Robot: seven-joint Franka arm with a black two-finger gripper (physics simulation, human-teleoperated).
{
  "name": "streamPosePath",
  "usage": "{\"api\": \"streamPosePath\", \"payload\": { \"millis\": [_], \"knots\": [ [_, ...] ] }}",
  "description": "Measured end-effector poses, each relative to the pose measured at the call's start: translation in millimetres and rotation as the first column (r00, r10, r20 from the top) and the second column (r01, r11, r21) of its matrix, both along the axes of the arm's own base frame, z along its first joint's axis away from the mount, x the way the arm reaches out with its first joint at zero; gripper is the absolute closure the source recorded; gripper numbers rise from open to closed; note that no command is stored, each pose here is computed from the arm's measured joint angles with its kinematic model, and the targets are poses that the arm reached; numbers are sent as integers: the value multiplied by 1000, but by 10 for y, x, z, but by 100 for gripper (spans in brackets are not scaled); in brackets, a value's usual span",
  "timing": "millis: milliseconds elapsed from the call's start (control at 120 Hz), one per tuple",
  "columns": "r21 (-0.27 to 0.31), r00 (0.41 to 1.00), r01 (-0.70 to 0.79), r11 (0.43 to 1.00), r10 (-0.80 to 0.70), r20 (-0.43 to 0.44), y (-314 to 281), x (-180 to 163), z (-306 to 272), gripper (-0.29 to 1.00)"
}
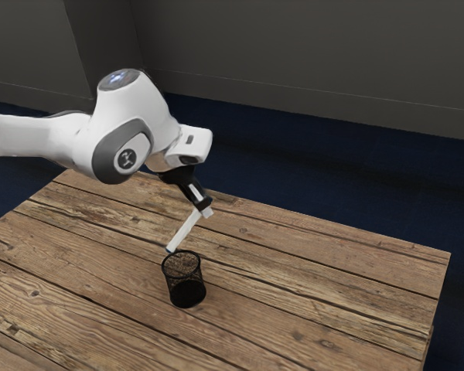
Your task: Put the marker into the pen holder.
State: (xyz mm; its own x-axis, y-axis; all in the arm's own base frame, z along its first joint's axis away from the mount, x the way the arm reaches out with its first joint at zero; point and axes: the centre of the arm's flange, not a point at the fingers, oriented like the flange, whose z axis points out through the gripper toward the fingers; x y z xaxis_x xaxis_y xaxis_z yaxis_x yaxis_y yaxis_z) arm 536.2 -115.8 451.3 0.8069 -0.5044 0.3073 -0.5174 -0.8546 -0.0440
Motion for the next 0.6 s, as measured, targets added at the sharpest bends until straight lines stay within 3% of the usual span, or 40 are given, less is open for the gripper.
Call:
{"api": "streamPosePath", "payload": {
  "millis": [333,600],
  "knots": [
    [-39,983,-25,999,32,180,231,-210,-263,77],
    [-32,980,2,999,5,198,224,-307,-476,76]
  ]
}}
